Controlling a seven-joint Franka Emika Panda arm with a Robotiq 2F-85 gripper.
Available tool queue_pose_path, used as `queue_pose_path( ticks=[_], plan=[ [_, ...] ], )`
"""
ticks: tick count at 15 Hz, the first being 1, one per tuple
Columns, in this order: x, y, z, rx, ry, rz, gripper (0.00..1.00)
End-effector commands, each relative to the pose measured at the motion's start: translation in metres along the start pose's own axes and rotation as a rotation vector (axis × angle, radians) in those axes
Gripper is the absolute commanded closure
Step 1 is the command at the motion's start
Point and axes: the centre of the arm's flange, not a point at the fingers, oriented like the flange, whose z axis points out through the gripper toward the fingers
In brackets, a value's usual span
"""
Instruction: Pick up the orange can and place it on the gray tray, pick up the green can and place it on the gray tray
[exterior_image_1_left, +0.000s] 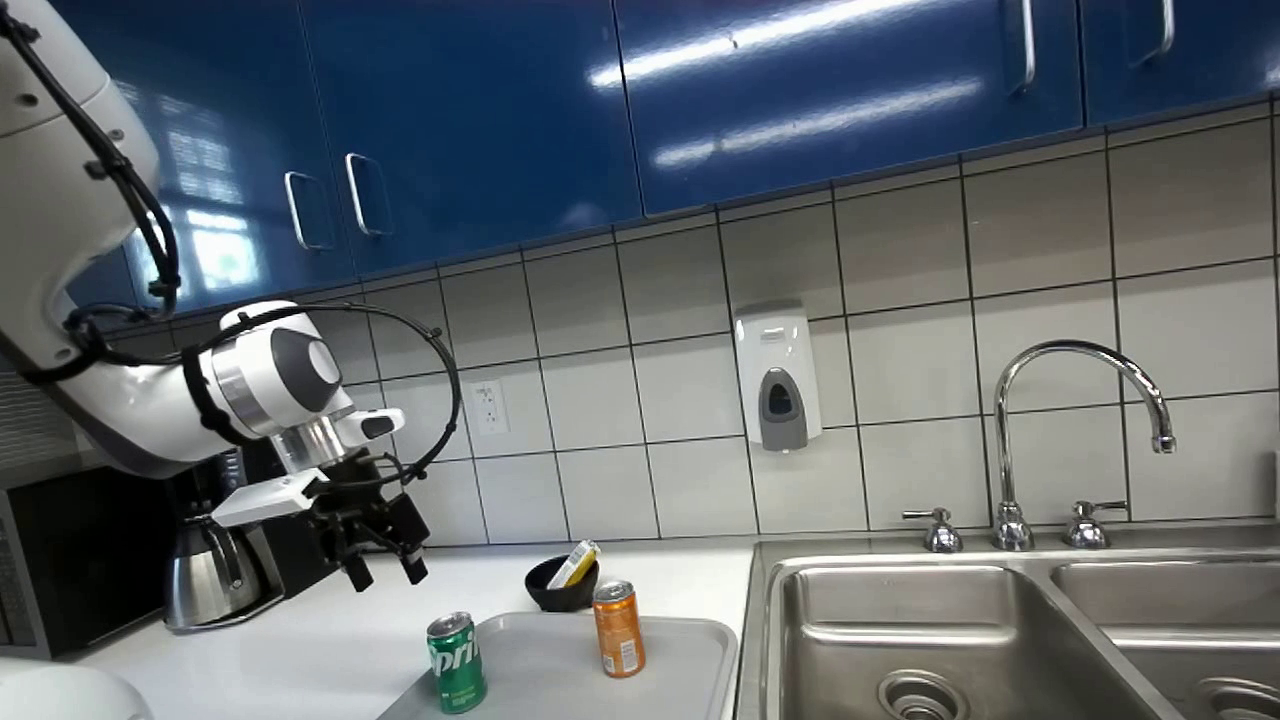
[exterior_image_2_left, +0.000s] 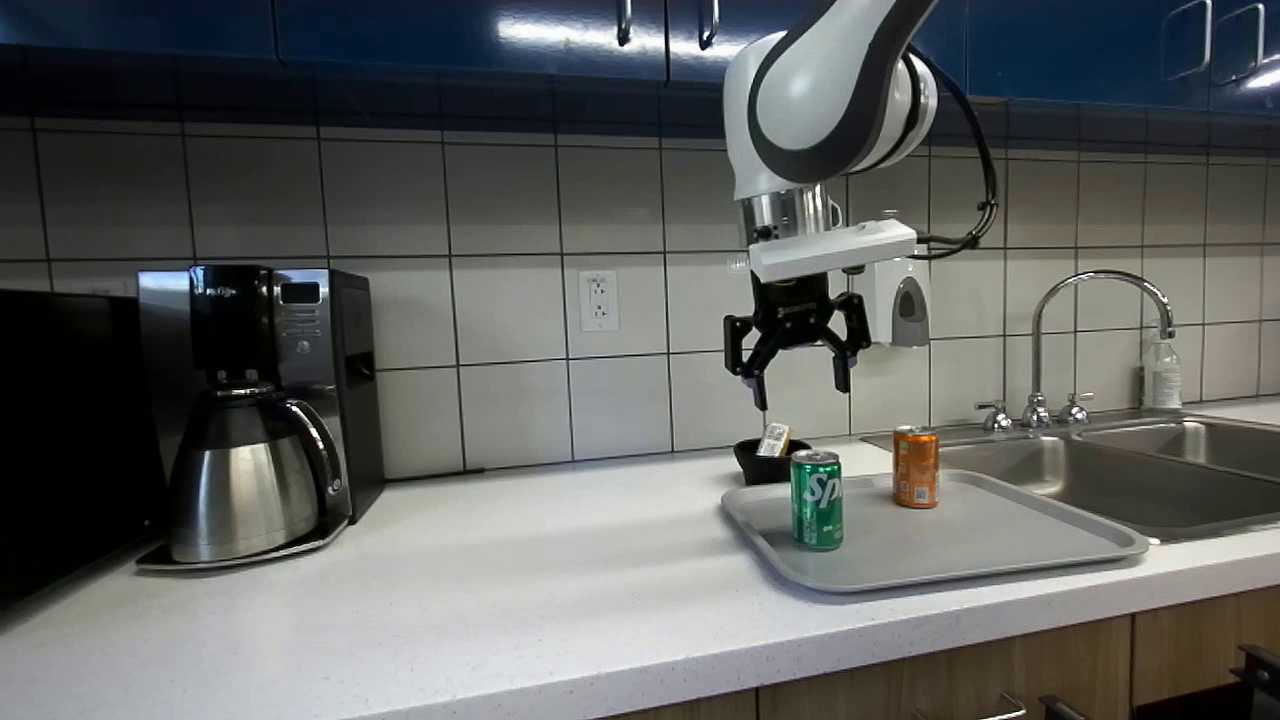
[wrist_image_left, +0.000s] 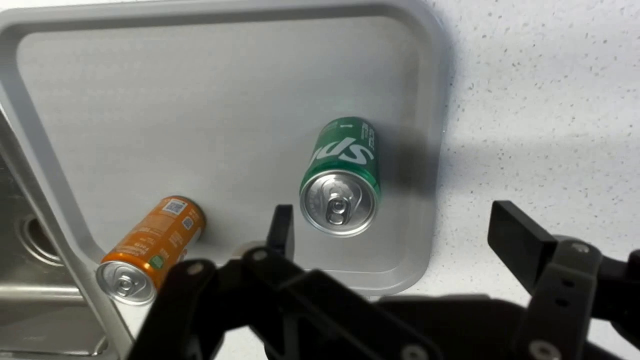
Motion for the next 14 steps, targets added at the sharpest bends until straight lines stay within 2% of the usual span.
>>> queue_pose_path(
  ticks=[1,9,11,14],
  plan=[
    [-0.039,0.004,-0.018,-0.021,0.010,0.053,0.00],
    [-0.073,0.000,-0.015,-0.008,-0.017,0.113,0.00],
    [-0.061,-0.005,-0.008,0.004,-0.021,0.090,0.00],
    [-0.064,-0.006,-0.007,0.004,-0.031,0.093,0.00]
  ],
)
